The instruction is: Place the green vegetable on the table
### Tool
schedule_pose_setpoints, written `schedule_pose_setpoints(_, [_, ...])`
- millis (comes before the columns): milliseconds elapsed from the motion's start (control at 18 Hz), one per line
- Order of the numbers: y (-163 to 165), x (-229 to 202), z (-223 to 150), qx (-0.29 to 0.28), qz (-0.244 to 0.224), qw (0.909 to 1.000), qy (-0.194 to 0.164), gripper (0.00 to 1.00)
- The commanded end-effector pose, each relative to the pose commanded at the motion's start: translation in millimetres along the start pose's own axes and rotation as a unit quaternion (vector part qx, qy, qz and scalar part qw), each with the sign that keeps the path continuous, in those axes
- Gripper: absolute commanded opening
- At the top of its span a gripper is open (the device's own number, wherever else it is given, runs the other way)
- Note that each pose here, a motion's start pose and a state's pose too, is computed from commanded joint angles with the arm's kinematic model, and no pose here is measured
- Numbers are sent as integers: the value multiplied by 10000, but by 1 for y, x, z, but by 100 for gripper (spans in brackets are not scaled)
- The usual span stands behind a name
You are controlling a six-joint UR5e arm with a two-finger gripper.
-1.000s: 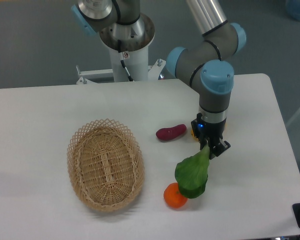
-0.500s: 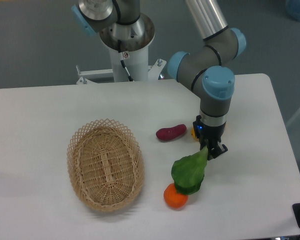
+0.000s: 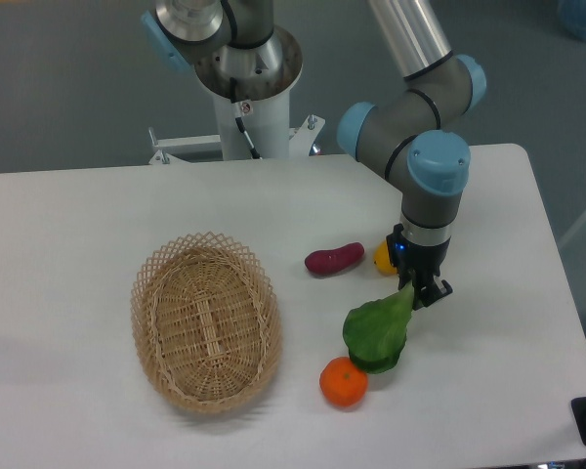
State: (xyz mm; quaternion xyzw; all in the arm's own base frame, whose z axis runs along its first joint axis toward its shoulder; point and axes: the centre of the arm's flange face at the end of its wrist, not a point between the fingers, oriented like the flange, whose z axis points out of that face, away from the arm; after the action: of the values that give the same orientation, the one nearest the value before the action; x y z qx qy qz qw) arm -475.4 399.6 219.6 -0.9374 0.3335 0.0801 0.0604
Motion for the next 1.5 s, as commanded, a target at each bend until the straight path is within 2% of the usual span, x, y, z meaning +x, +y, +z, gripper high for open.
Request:
schedule_pose_setpoints(167, [0,-1,0,0,-15,10000,0,65])
schedule_pose_setpoints(278, [0,-1,-1,-2,-22,10000,-7,91])
schedule_pose_setpoints(333, [0,-1,-1,-2,-22,10000,-7,99])
schedule_pose_setpoints(611, [-2,-7,-18,-19,-327,9993,-173,100])
schedule_pose_setpoints(889, [-25,-48,-68,-44,-738,9947,-709,100])
schedule_pose_setpoints(1056, [-32,-59,-101,-20,-918,9918,-891,100])
schedule_pose_setpoints(1167, [-29,-66,-126,-20,-955,9926,-750,100])
schedule_pose_setpoints(1389, [-27,-82,-162,-25,-963,9953,-132,100])
schedule_pose_setpoints(1500, [-11,-84,-177,-182,-993,9949,72,100])
